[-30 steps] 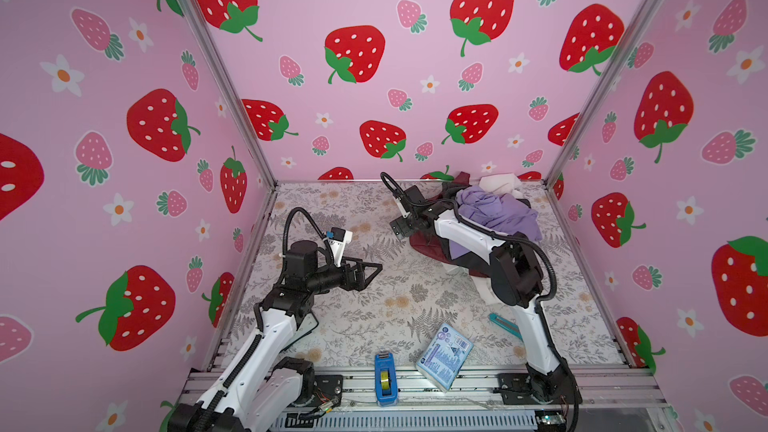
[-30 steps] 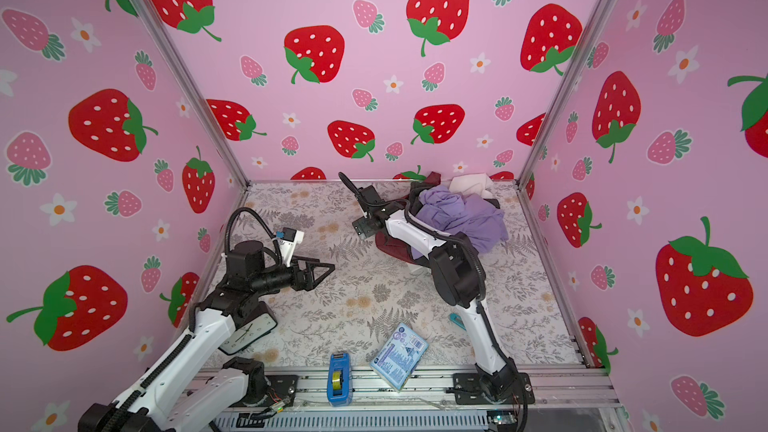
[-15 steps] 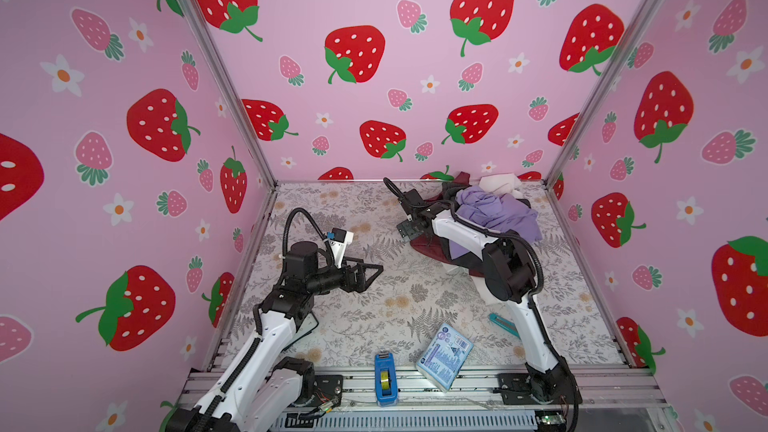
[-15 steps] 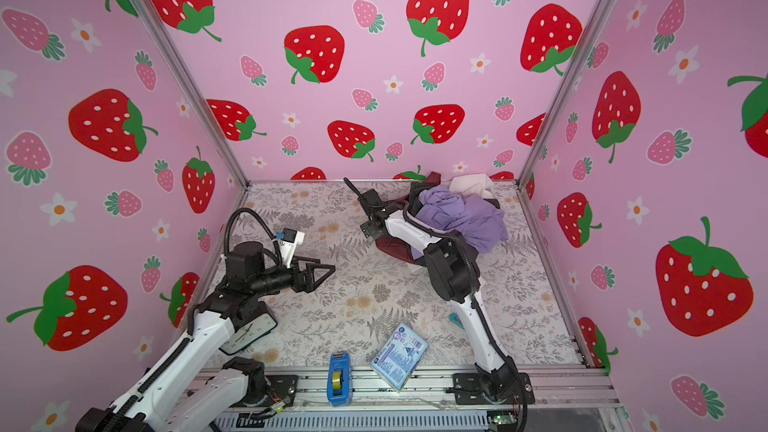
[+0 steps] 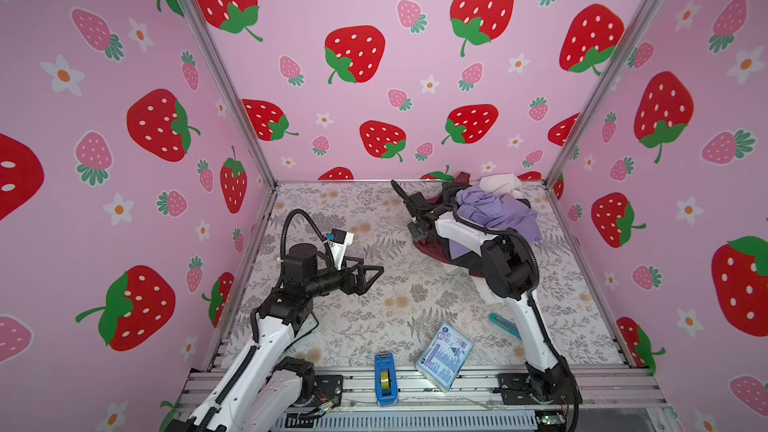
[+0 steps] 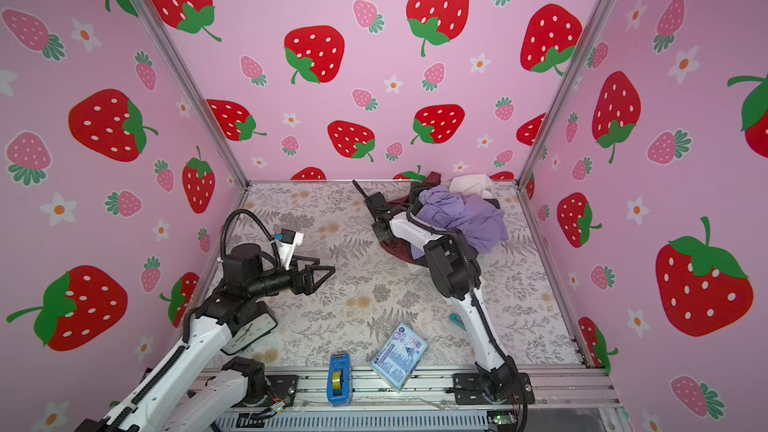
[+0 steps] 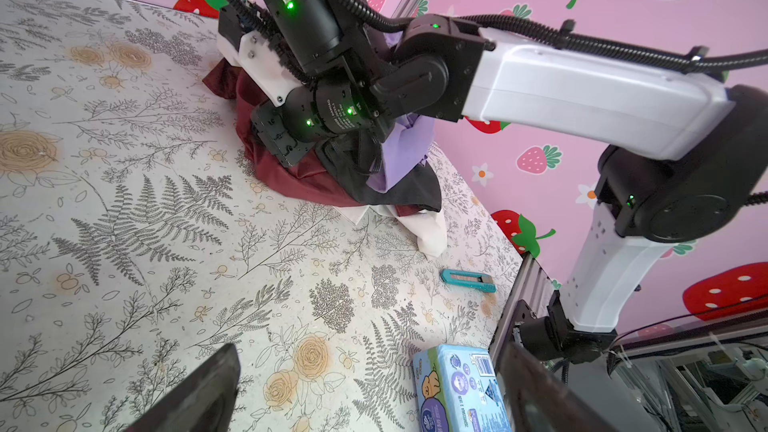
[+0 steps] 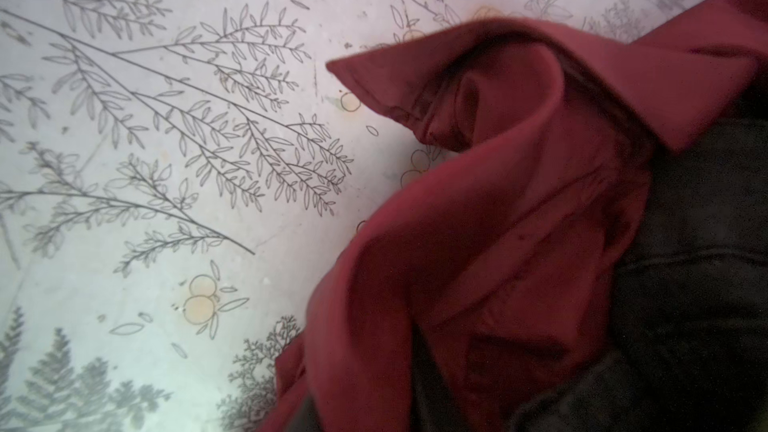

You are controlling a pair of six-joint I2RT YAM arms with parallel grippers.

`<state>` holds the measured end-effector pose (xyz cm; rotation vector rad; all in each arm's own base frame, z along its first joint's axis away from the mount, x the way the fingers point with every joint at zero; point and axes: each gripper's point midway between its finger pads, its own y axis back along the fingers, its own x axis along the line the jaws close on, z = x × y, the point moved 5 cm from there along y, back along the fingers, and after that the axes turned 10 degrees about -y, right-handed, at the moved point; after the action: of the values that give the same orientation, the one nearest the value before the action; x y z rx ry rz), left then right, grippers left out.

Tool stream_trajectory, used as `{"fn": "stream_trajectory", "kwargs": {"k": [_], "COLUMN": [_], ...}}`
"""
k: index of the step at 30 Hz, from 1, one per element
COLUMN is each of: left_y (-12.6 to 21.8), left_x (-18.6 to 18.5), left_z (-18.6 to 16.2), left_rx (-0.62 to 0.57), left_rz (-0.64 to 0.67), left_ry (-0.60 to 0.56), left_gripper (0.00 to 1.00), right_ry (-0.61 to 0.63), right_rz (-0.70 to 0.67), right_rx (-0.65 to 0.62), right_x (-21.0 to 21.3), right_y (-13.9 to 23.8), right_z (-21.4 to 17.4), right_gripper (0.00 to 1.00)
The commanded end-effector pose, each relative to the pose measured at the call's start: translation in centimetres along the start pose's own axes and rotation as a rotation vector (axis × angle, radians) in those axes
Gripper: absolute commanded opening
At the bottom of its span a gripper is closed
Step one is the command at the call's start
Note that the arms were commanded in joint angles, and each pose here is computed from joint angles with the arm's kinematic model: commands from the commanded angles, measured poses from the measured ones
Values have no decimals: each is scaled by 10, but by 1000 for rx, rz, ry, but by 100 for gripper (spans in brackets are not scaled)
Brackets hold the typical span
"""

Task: Pick out a specific cloth from the pile
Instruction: 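Lower the right gripper onto the maroon shirt and close on it, then lift the maroon shirt high out of the pile with the right gripper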

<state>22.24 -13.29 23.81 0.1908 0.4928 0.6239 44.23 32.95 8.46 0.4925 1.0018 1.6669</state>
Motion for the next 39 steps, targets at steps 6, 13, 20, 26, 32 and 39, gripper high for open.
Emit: {"fn": "stream_trajectory", "kwargs": {"k": [6,13,20,26,32,39], "left_y": [0,0,0,1,1,1], "left_x": [-3,-3,-4,-5,-6,-5], "left_z": [-4,-4,-3,-3,-3,-3], "left_rx": [12,14,10,8,8,9], "left_rz": [-5,-4,-5,-8,-11,-3], "left_ry": [-14,-16,-20,-24,-26,-25], "left_gripper": [99,99,99,99,99,99], "right_ry": [-8,-24,-43,-39,-47,-80], "right_rz": [-30,-95,-163,-215,-226,-275], "right_rx": [-104,-230,-343,-414,-481,-586], "right_x": [-24,-53,-76,-89,-95,-108], "right_y": [59,125,175,201,223,258], "right_z": [26,46,63,77,96,120], "right_gripper": [0,0,0,0,0,0]}}
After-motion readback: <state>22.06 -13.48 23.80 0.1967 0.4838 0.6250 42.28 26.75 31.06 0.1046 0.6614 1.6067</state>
